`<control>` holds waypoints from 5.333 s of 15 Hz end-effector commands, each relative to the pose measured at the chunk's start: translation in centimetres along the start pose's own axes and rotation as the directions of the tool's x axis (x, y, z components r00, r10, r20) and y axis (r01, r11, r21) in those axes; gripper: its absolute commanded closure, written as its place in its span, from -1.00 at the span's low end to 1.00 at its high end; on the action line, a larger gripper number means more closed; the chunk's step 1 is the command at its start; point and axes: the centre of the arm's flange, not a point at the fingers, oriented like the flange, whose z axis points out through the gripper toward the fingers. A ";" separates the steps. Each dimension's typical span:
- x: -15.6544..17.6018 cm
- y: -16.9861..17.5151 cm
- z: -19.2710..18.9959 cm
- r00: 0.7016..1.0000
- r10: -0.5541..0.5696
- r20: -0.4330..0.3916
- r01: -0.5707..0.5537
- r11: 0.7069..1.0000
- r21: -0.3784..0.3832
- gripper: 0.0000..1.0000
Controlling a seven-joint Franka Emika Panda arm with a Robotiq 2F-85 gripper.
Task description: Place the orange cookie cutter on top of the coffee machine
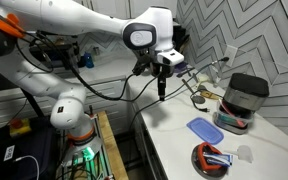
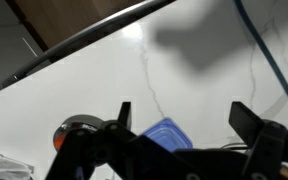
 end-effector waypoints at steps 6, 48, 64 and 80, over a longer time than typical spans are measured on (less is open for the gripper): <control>4.1 12.4 3.6 0.885 0.459 0.081 -0.458 0.888 -0.031 -1.00; 15.2 17.4 17.9 0.004 0.981 0.194 -0.999 0.013 -0.042 0.70; 13.2 19.9 5.4 0.123 0.977 0.173 -0.978 0.089 0.190 0.93; 15.5 18.3 -10.5 0.455 0.891 -0.001 -0.843 0.431 0.324 0.74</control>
